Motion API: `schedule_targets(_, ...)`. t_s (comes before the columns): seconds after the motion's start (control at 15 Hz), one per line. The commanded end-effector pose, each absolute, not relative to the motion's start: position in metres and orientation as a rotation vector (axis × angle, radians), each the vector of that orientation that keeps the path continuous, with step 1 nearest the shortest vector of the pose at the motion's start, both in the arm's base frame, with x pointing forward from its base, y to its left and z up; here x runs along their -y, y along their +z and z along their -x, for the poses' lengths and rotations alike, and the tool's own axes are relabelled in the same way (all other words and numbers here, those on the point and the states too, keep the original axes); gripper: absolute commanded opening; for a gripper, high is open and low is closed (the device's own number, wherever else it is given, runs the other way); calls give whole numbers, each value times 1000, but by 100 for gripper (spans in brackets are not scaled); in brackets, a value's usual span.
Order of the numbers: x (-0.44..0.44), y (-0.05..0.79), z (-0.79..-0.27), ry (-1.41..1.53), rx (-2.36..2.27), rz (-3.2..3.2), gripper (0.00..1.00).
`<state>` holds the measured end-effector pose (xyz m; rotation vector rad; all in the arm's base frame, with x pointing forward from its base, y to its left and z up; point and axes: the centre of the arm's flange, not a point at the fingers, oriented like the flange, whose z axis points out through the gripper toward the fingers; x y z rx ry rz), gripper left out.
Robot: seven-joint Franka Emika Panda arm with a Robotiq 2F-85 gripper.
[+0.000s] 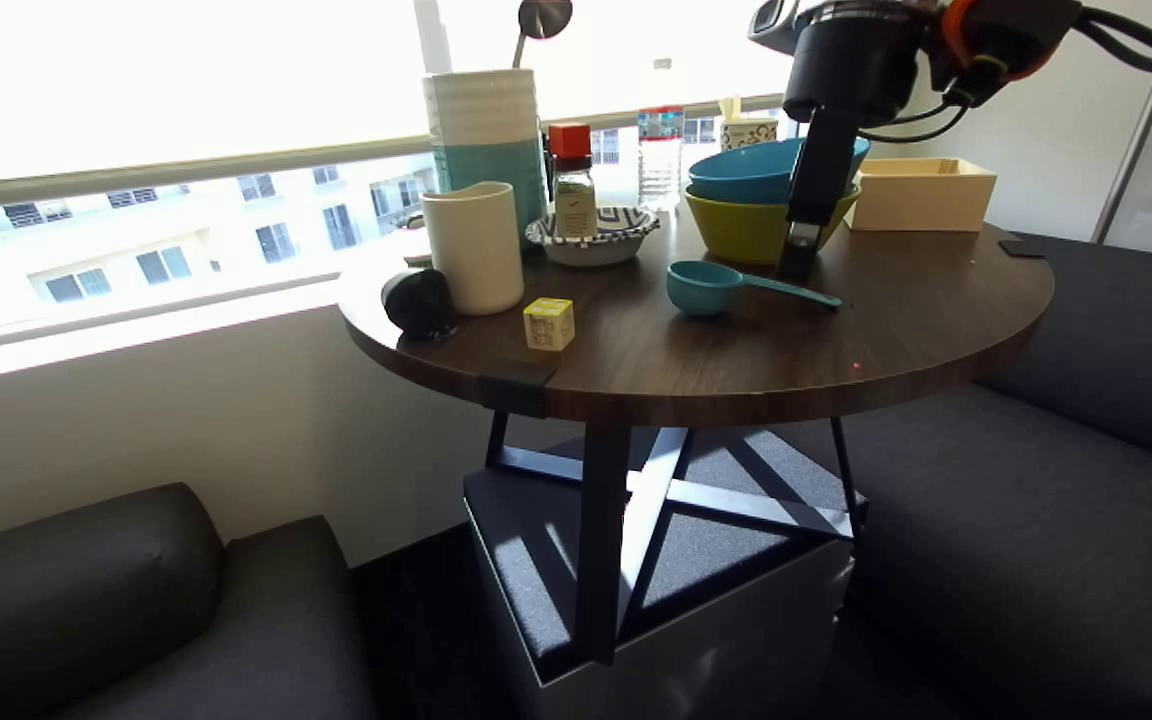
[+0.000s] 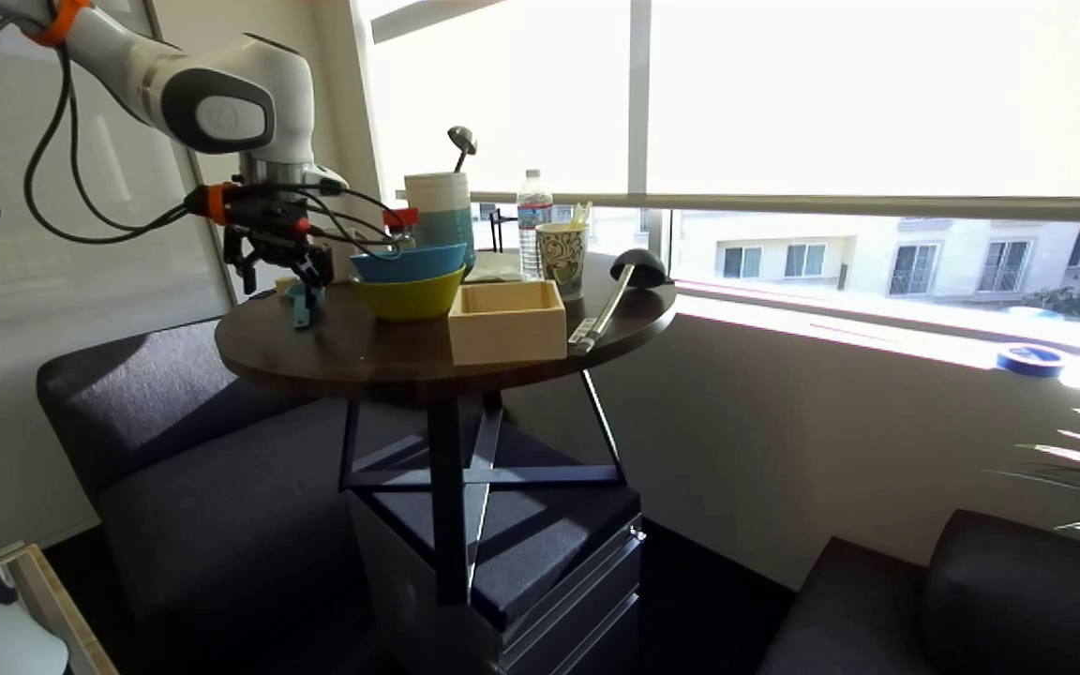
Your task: Turn the scoop upside down
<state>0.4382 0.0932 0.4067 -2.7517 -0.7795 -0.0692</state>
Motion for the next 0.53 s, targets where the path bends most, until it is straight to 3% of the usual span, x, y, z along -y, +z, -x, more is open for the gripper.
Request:
schedule_targets(0.0, -98, 397, -444, -74, 808, 2709, 100)
schedule_targets(0.47, -104, 402, -439, -41, 814, 2714, 100)
